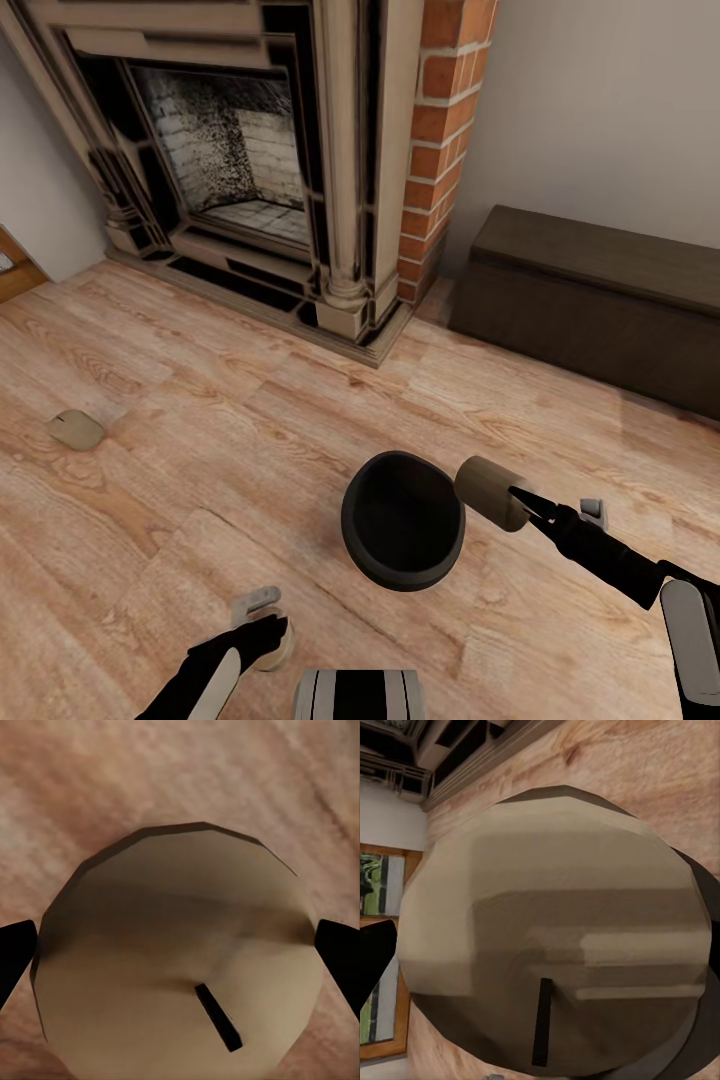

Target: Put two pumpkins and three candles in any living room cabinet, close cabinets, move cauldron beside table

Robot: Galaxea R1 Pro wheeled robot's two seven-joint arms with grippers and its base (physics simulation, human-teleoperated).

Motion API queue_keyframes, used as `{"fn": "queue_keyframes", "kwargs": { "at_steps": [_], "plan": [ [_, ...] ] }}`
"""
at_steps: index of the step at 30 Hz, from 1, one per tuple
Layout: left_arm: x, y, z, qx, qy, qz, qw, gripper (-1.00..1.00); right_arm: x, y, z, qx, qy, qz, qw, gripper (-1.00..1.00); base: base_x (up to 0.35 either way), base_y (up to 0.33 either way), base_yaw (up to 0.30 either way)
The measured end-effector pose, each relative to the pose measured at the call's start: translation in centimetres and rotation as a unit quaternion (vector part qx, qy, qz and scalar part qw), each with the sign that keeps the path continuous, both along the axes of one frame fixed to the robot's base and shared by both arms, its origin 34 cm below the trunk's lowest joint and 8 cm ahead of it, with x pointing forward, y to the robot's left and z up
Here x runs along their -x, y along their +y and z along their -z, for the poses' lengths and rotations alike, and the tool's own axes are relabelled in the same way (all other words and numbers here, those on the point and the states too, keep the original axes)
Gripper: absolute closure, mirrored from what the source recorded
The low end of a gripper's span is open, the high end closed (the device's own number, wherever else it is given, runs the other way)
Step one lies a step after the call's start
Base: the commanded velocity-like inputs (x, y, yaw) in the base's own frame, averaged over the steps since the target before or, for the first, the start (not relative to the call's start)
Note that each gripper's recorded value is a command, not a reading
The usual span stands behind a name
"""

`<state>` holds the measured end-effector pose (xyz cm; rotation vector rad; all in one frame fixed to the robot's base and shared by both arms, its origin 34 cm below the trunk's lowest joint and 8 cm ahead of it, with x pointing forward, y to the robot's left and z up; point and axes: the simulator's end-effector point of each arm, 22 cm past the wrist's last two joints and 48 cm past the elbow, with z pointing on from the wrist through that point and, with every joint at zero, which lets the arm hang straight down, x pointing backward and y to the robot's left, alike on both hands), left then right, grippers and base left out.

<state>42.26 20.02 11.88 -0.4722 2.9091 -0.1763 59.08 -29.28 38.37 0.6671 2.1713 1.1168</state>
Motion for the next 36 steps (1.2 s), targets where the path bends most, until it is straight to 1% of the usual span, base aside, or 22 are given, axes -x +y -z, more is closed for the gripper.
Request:
{"fn": "queue_keyframes", "kwargs": {
  "at_steps": [9,21,22,24,25,26,28,30,32,33,34,36],
  "plan": [
    [0.1,0.0,0.1,0.005,-0.001,-0.002,1.0,1.0,0.0,0.0,0.1,0.0,0.001,0.0,1.0,1.0,0.0,0.0,0.0],
    [0.1,0.1,0.1,0.007,-0.001,0.0,1.0,1.0,0.0,0.0,0.1,0.0,0.001,0.0,1.0,1.0,0.0,0.0,0.0],
    [0.2,0.4,0.0,0.0,0.0,-0.001,1.0,1.0,0.0,0.0,-0.1,0.001,-0.001,0.0,1.0,1.0,0.0,0.0,0.0],
    [0.2,1.6,-0.1,-0.027,0.005,-0.002,0.9996,1.0,-0.1,0.0,-0.6,-0.001,-0.005,0.0,1.0,1.0,0.0,0.0,0.0],
    [0.2,1.8,-0.2,-0.031,0.004,0.002,0.9995,1.0,-0.2,0.0,-0.8,0.0,-0.007,0.0,1.0,1.0,0.0,0.0,0.0],
    [0.0,1.8,-0.4,-0.03,0.002,0.002,0.9995,1.0,-0.2,0.0,-1.0,0.0,-0.009,0.0,1.0,1.0,0.0,0.0,0.0],
    [-0.6,1.9,-0.8,-0.031,-0.005,0.002,0.9995,1.0,-0.3,0.0,-1.5,0.0,-0.013,0.0,0.9999,1.0,0.0,0.0,0.0],
    [-1.7,2.3,-1.5,-0.031,-0.018,0.002,0.9994,1.0,-0.4,0.0,-1.9,0.0,-0.018,0.0,0.9998,1.0,0.0,0.0,0.0],
    [-3.8,2.9,-2.8,-0.032,-0.042,-0.002,0.9986,1.0,-0.4,0.0,-2.3,0.0,-0.021,0.0,0.9998,1.0,0.0,0.0,0.0],
    [-5.4,3.1,-4.0,-0.03,-0.058,-0.002,0.9979,1.0,-0.5,0.0,-2.6,0.0,-0.024,0.0,0.9997,1.0,0.0,0.0,0.0],
    [-6.3,3.2,-4.9,-0.027,-0.065,0.0,0.9975,1.0,-0.5,0.0,-2.8,0.0,-0.026,0.0,0.9997,1.0,0.0,0.0,0.0],
    [-7.8,4.1,-6.7,-0.023,-0.066,0.007,0.9975,1.0,-0.6,0.0,-3.2,0.0,-0.03,0.0,0.9996,1.0,0.0,0.0,0.0]
  ]
}}
